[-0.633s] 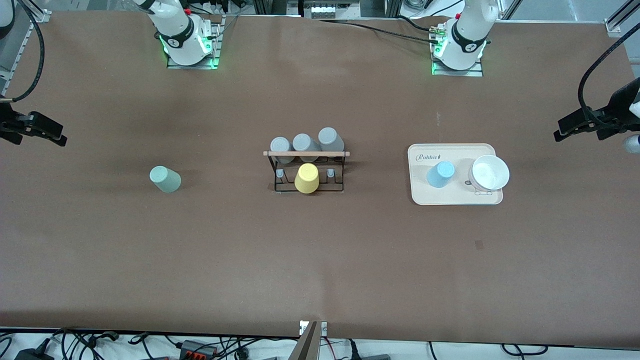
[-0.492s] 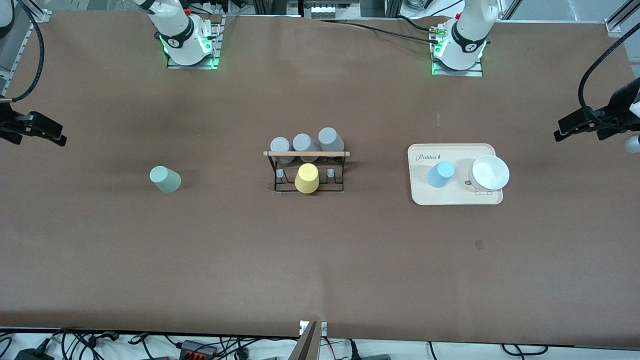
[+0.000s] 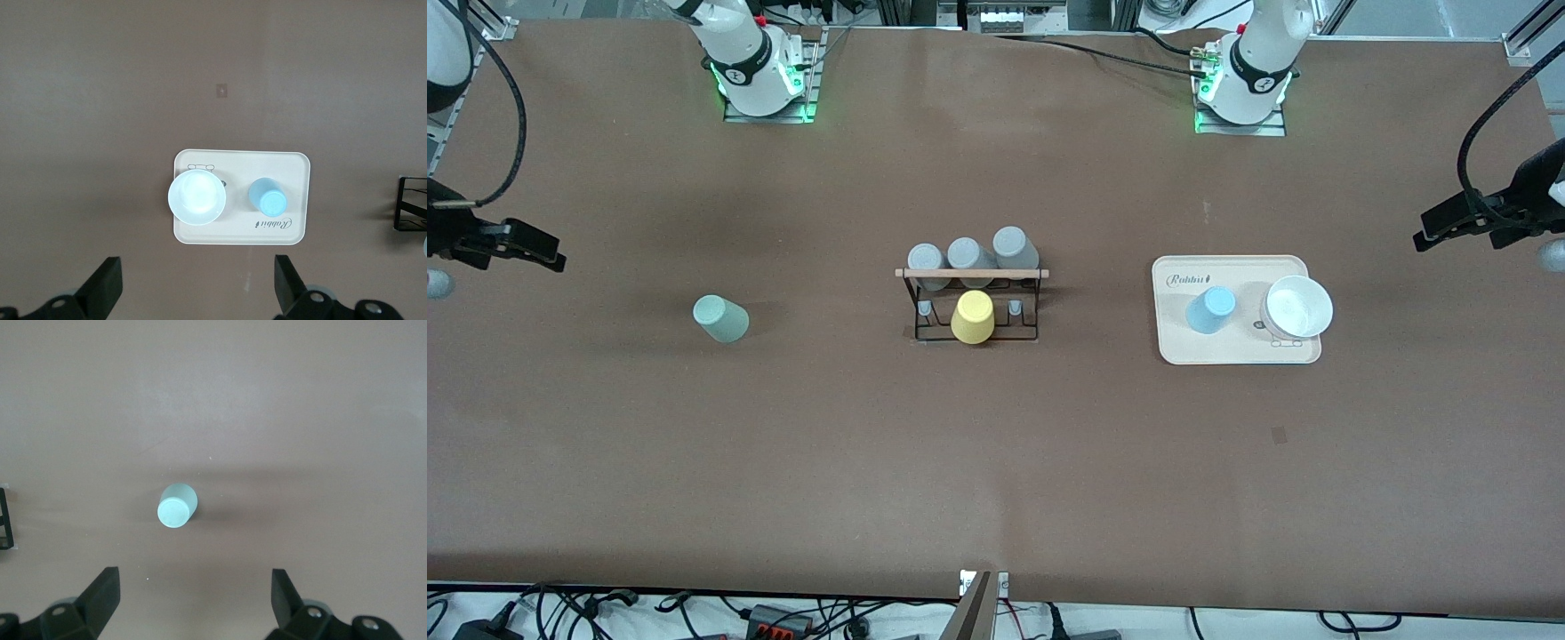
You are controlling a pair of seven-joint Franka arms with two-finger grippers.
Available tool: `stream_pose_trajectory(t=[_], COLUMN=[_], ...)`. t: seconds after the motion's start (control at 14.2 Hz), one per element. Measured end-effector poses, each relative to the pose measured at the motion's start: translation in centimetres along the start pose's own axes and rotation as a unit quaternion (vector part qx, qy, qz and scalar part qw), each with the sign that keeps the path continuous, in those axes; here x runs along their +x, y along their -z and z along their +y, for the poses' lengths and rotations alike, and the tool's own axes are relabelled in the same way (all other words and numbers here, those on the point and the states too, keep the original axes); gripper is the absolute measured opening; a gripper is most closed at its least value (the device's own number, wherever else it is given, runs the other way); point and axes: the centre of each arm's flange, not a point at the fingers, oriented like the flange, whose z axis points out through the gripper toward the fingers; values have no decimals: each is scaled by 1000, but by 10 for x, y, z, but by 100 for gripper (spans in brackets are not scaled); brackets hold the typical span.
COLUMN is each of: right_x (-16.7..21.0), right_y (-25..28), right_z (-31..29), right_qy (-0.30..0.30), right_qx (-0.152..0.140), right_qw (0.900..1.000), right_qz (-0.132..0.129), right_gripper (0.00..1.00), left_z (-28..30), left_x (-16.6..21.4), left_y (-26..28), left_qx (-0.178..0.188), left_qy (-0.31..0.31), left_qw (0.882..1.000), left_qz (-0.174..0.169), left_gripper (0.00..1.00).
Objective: Hang scattered cups on rack with three cups
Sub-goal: 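Move the left gripper toward the light blue cup on the tray, then lower the left gripper around the light blue cup and close it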
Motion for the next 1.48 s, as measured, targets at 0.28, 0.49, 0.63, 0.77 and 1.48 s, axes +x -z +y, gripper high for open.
stream_pose_trajectory(t=[0.28, 0.49, 0.63, 0.77, 1.48], right_x=[0, 0, 0, 0, -4], right_y=[-4, -4, -5, -8, -21], right_z=[-6, -6, -6, -6, -11], right_qy=[5, 6, 6, 6, 14], right_qx=[1, 1, 1, 1, 3], right_qw=[1000, 1000, 1000, 1000, 998], right_qz=[-9, -11, -13, -17, -56], right_gripper=[100, 100, 100, 100, 100], left_z=[1, 16, 22, 26, 90], left_x=[2, 2, 1, 1, 44], left_y=[-8, -12, -20, -38, -239], left_qx=[10, 37, 34, 17, -2], left_qy=[-4, -22, -27, -27, -80], left_qw=[1000, 999, 999, 999, 993], left_qz=[-11, -15, -23, -37, -84], left_gripper=[100, 100, 100, 100, 100])
